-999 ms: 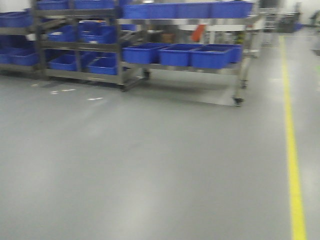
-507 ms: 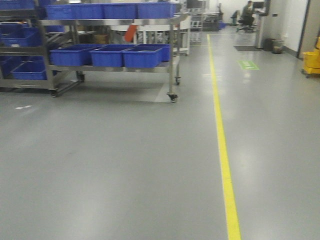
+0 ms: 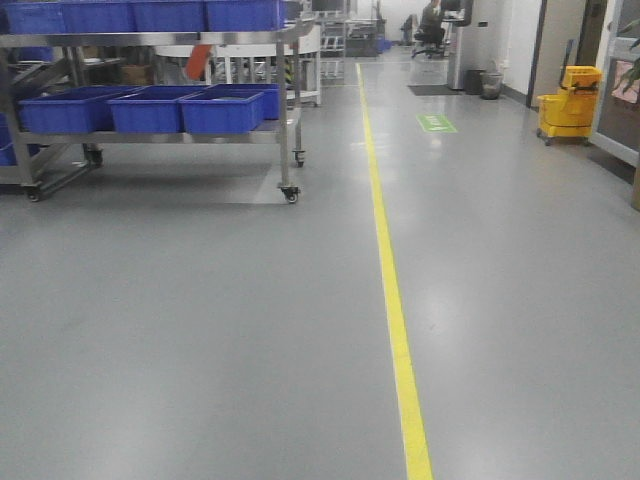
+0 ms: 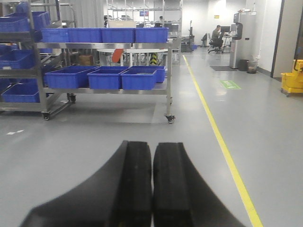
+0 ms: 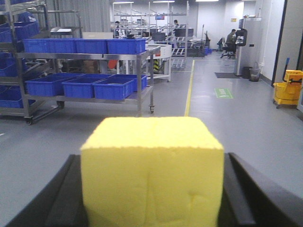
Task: Place yellow foam block on left shelf second layer
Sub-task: 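Drive the base away from the table carrying the cube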
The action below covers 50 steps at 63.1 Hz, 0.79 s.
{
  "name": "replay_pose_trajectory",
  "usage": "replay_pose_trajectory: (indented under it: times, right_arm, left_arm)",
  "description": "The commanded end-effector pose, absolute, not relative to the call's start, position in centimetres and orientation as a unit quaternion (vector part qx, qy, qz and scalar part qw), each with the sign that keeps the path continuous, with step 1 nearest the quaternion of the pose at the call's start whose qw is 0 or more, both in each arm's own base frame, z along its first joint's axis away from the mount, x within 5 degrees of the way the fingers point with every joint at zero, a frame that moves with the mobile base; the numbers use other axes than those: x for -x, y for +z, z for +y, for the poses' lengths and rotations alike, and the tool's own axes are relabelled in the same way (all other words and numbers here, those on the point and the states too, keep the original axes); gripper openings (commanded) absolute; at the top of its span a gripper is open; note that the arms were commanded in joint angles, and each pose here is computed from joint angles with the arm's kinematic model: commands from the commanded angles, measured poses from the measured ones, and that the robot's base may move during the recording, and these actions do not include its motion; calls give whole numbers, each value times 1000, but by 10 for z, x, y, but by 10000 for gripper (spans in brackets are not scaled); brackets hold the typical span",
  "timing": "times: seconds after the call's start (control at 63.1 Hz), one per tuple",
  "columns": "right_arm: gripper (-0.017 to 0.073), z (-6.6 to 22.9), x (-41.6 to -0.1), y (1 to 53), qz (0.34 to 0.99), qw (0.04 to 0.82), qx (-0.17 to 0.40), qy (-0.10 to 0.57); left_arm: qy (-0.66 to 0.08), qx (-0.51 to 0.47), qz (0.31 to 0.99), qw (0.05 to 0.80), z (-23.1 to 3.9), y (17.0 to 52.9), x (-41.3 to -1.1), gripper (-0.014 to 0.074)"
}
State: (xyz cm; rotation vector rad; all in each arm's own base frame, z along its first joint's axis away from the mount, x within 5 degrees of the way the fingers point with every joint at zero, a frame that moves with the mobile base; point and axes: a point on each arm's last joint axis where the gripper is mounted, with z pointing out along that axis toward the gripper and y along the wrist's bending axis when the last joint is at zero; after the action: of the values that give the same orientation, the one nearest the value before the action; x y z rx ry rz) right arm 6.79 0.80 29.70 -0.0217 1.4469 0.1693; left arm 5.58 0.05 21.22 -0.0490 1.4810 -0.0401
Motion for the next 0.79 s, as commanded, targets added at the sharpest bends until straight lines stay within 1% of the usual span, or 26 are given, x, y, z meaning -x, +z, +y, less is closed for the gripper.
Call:
replay_pose_trajectory:
  times: [0.0, 0.777]
  right_arm:
    - [501, 8, -66, 314, 620, 781, 14, 74]
    - [501, 8, -66, 314, 620, 781, 14, 74]
  left_arm:
    - [-21, 25, 647, 761, 1, 211, -55, 124]
    - [-21, 25, 647, 761, 1, 211, -55, 124]
